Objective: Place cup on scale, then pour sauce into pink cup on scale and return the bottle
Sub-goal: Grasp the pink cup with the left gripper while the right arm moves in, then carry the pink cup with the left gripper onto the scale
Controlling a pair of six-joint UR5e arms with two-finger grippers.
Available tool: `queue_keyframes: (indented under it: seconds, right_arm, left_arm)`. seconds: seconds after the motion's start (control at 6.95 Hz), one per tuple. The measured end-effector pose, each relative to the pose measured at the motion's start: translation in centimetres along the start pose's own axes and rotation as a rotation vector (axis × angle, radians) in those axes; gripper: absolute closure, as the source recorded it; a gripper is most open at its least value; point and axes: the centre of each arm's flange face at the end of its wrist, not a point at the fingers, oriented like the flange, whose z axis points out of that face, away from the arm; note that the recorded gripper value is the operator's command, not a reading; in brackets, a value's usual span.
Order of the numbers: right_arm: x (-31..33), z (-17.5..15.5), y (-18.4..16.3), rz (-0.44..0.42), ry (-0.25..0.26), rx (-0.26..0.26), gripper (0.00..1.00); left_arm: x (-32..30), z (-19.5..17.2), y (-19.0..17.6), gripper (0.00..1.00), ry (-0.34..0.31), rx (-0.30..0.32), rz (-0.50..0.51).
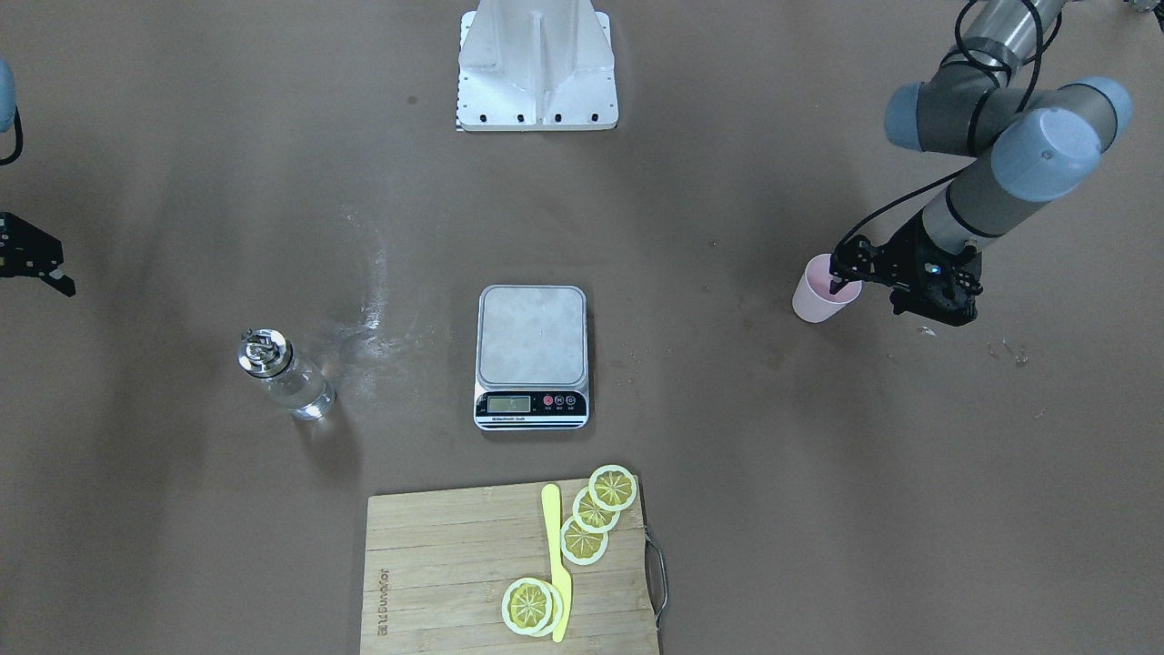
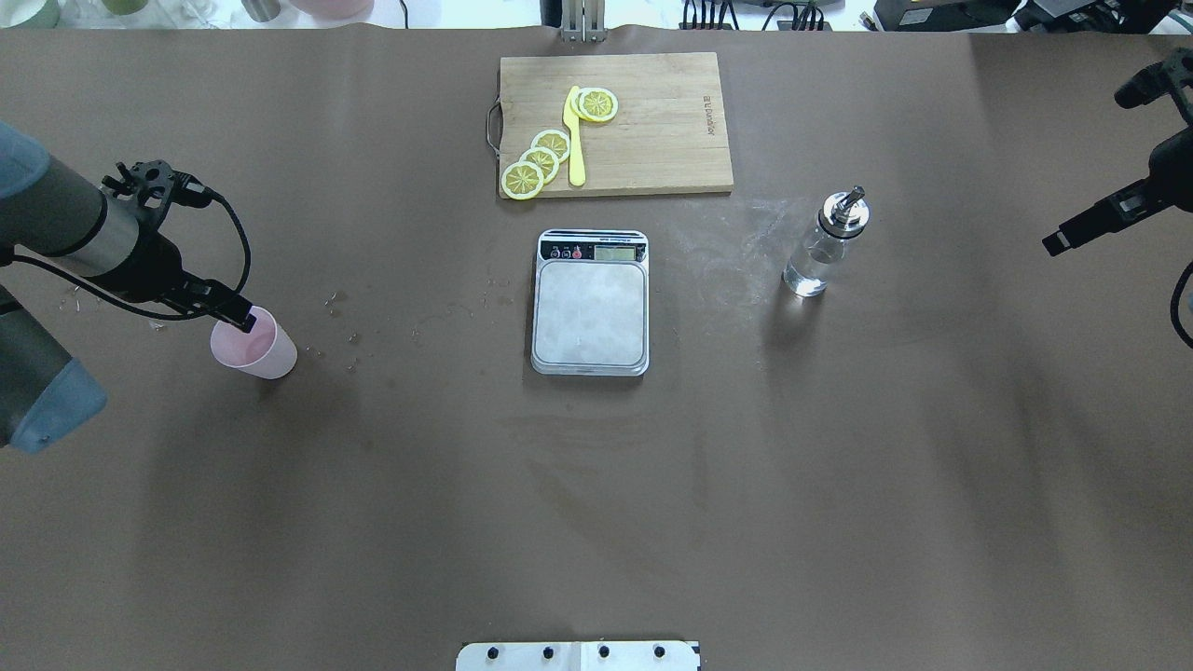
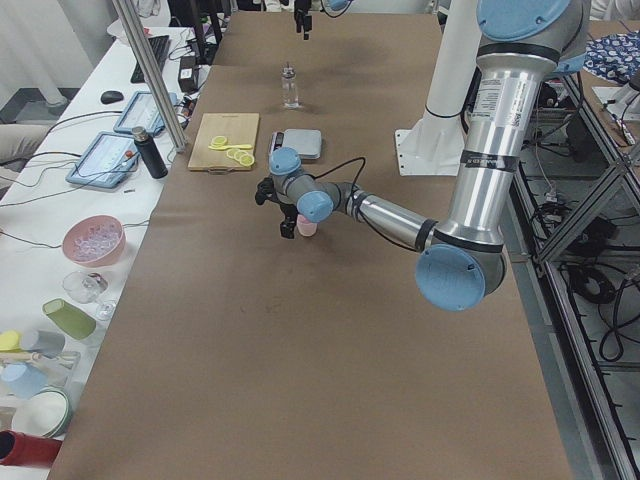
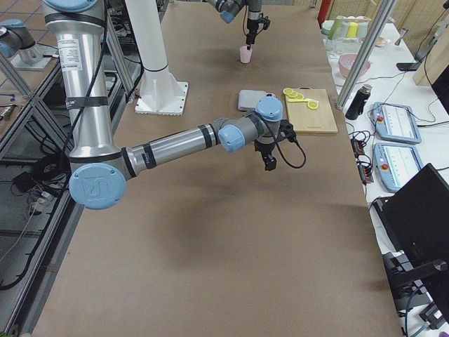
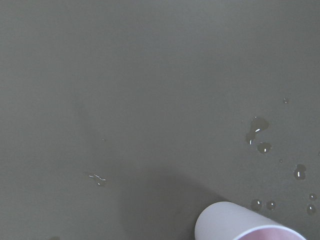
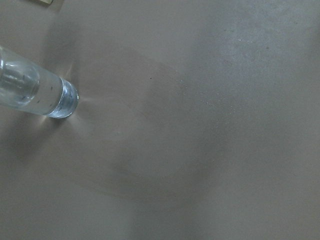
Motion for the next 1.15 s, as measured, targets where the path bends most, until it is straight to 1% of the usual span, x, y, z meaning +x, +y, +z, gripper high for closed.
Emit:
queue_keyframes:
  seconds: [0.14,0.29,0.43,0.58,1.15]
  right_arm:
    - [0.0,0.0,0.0,0.000,0.001,0.000,0.00]
    - [0.0,0.0,0.0,-0.001,0.001,-0.001,0.00]
    - [-0.1,0.1,0.0,-0.002,0.001,-0.002,0.00]
    - [-0.2,0.3,0.1,-0.003,0.001,-0.004,0.00]
    - [-0.8,1.3,0.0,-0.012,-0.004,-0.022,0.00]
  left_arm:
    - [0.2,0.3,0.2,0.34,0.001,-0.005,0.004]
    - [0.3,0.4,0.2,0.57,0.001,-0.007,0.005]
    - [0.3,0.3,0.2,0.83,0.002,-0.007,0.004]
    - [0.4,0.3,0.2,1.00,0.005,-0.007,0.004]
    - [1.1,-0.1,0.0,1.00,0.017,-0.004,0.010]
